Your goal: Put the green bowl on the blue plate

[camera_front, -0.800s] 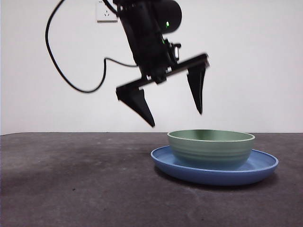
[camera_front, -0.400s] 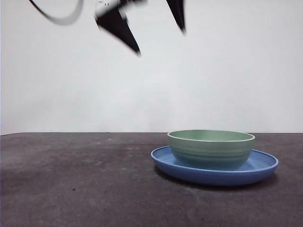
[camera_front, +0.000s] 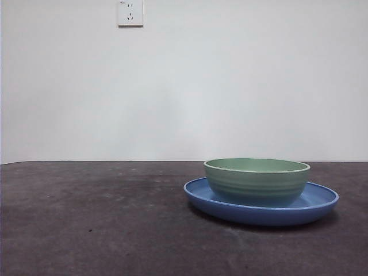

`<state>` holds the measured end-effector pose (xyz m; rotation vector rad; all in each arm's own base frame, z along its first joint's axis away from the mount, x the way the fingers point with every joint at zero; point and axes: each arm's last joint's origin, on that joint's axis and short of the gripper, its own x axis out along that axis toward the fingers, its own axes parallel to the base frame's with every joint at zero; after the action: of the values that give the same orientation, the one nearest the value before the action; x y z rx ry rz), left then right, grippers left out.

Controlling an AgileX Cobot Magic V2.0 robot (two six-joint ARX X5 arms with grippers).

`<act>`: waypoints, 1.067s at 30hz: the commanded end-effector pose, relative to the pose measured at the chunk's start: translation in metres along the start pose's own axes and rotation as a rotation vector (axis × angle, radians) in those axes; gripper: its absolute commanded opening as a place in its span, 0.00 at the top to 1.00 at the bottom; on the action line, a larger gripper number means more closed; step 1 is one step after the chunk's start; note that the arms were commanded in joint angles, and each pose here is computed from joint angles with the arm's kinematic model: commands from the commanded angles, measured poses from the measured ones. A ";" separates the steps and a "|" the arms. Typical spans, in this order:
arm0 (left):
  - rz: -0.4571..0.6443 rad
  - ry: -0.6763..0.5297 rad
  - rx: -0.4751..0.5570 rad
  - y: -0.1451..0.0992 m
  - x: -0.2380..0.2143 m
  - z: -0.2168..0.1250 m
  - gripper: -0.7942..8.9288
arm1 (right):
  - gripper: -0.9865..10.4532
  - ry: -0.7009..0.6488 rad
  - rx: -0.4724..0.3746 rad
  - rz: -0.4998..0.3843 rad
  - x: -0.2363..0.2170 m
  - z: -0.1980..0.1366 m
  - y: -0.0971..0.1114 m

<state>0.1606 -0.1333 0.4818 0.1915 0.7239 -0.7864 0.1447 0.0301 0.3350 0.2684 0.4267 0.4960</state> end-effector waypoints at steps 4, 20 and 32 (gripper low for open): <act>-0.001 -0.103 0.071 -0.007 -0.039 -0.051 0.11 | 0.39 -0.013 -0.002 0.009 -0.001 0.004 0.002; 0.005 -0.257 0.083 -0.010 -0.066 -0.196 0.11 | 0.39 -0.021 -0.009 0.008 -0.001 0.005 0.002; 0.004 -0.257 0.081 -0.010 -0.065 -0.198 0.11 | 0.39 0.016 0.050 0.066 0.001 0.003 0.003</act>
<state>0.0199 -0.0214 0.3739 0.1625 0.4749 -0.8157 0.1444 0.0316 0.3346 0.2994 0.4449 0.5472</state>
